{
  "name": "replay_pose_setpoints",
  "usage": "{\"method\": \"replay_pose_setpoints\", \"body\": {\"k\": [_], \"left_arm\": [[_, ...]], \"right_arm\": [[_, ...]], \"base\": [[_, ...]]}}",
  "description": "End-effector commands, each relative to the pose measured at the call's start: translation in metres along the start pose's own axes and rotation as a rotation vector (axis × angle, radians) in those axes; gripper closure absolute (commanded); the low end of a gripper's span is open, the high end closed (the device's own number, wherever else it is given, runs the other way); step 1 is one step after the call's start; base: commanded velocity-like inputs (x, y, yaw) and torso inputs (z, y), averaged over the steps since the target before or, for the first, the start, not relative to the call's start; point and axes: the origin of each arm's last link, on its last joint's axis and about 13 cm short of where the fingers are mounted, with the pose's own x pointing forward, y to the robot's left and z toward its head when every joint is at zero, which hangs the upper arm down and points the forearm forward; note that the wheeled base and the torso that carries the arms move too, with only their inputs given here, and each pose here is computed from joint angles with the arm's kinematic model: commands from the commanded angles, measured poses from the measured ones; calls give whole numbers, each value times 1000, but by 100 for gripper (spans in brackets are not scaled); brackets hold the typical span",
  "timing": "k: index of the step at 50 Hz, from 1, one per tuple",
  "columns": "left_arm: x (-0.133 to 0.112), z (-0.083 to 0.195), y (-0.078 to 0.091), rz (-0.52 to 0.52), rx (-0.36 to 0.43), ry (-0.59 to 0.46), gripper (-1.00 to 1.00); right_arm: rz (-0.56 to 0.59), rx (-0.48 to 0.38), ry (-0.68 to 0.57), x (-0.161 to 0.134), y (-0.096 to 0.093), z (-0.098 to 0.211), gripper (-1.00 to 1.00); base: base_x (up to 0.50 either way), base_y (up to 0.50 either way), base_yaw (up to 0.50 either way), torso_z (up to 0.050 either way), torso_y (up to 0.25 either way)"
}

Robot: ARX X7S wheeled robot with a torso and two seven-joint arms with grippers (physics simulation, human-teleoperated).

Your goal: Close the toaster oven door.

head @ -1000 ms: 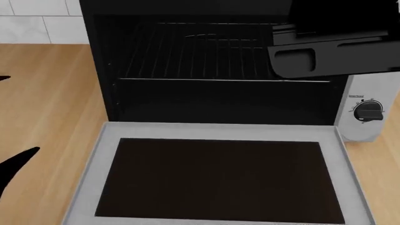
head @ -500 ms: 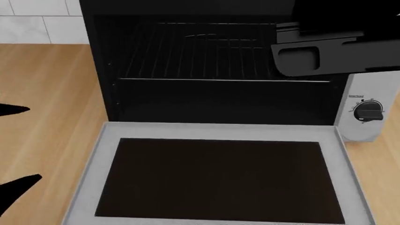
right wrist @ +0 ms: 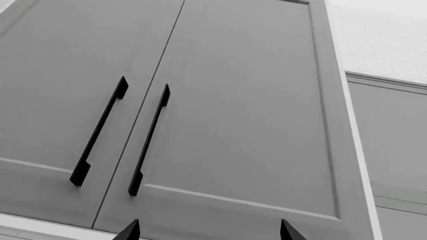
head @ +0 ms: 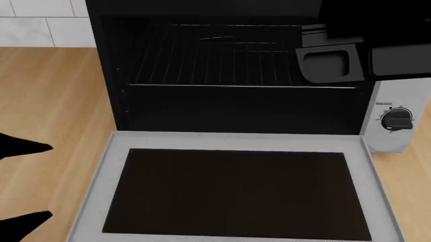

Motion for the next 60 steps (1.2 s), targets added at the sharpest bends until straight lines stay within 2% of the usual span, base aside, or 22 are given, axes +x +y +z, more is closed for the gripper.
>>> {"method": "replay_pose_setpoints", "body": {"k": [1,21,49,60], "left_arm": [[7,-2,-9,-34,17,-3,-100],[25,-5,-19,-52,31,-19,-100],[35,-10,-30,-90,32,-23,-100],[42,-14,-27,-61,31,-23,-100]], "right_arm": [[-2,1,1,0,0,0,-100],[-8,-4,2,-2,-1,1,-100],[-13,-4,2,-3,-2,0,-100],[-11,-5,3,-2,-2,0,-100]], "base": [[0,0,0,0,0],[0,0,0,0,0],[0,0,0,0,0],[0,0,0,0,0]]}}
